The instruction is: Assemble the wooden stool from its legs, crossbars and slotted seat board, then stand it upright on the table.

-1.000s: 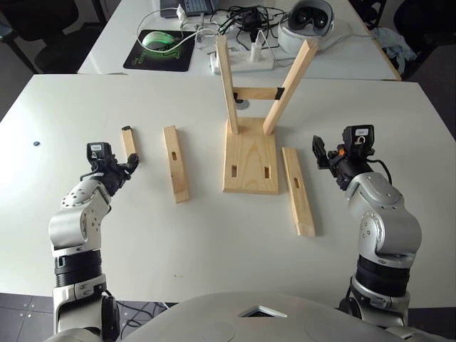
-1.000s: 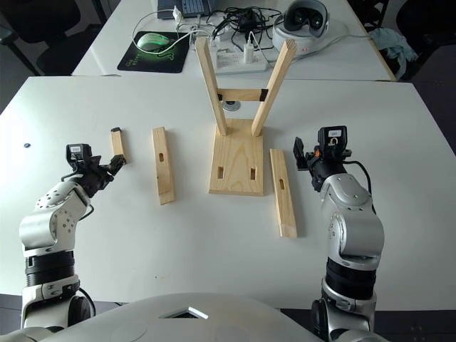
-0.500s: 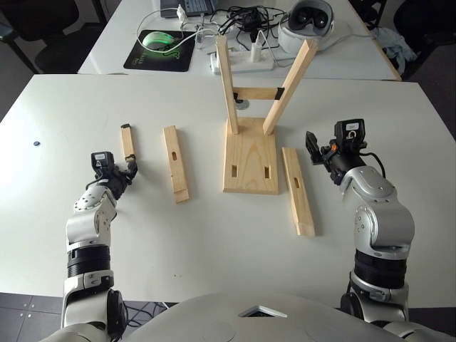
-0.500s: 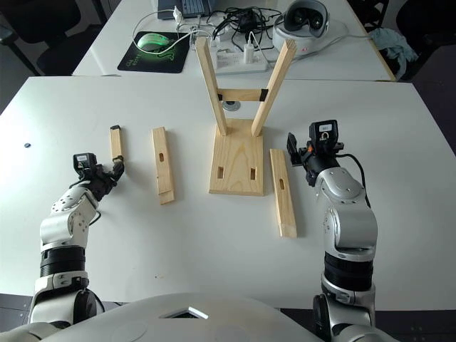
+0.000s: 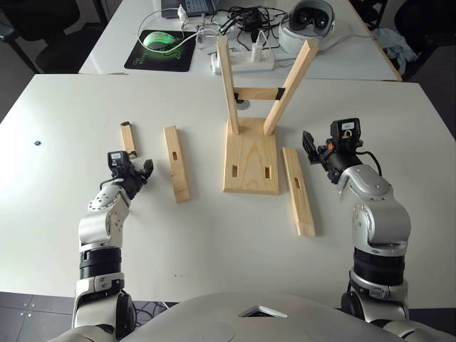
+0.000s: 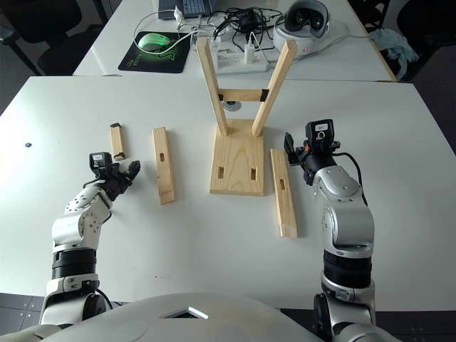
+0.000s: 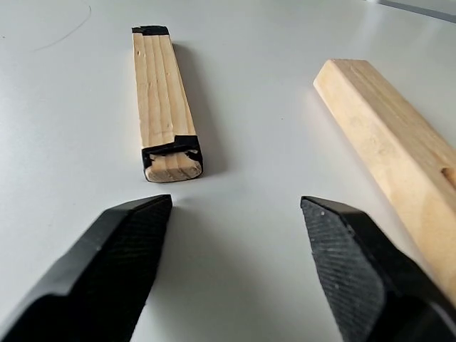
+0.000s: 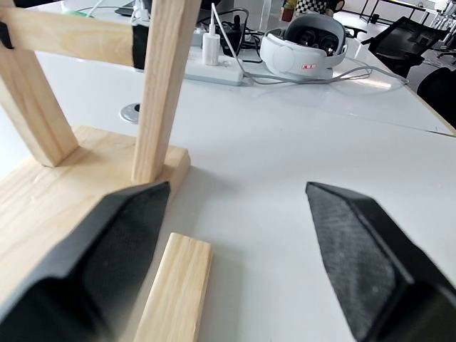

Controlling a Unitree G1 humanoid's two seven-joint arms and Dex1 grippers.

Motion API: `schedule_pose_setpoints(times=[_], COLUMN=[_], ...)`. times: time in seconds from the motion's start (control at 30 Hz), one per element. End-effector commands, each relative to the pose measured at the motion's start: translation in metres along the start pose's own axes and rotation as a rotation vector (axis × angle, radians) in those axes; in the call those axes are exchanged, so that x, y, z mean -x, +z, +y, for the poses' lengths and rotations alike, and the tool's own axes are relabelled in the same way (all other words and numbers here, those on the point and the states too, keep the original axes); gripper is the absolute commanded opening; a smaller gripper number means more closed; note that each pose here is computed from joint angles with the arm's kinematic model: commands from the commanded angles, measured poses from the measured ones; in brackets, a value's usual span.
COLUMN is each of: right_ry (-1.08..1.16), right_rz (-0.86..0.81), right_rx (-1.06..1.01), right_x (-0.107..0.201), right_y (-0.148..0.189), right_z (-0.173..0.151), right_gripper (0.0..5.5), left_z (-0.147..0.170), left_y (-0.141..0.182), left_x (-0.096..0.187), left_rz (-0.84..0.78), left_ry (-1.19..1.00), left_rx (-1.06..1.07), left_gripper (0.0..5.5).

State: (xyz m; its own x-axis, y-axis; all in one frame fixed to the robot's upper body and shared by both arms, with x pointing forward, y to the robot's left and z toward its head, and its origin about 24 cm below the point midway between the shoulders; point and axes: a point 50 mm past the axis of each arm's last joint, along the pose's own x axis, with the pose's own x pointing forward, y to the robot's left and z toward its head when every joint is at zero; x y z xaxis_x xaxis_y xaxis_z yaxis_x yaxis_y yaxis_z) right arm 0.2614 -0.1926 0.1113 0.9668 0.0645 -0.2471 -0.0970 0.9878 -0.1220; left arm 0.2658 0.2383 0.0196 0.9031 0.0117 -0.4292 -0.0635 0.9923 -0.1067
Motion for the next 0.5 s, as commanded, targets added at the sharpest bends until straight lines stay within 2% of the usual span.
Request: schedule_pose_setpoints(times=[0.03, 0.5], right_ry=[0.01, -0.005], right_rz=[-0.01, -0.009], right_rx=[0.002, 0.0], right_x=[-0.002, -0.001], right_y=[0.002, -0.001], right_z=[0.003, 0.001], right_gripper=[3.56, 3.56], left_z=[0.014, 0.015], left_y=[-0.027, -0.039], left_x=[-0.003, 0.002], left_rz=[0.119, 0.147], left_ry=[0.06, 0.11], left_rx=[0.014, 0.01], left_gripper=[3.4, 3.4])
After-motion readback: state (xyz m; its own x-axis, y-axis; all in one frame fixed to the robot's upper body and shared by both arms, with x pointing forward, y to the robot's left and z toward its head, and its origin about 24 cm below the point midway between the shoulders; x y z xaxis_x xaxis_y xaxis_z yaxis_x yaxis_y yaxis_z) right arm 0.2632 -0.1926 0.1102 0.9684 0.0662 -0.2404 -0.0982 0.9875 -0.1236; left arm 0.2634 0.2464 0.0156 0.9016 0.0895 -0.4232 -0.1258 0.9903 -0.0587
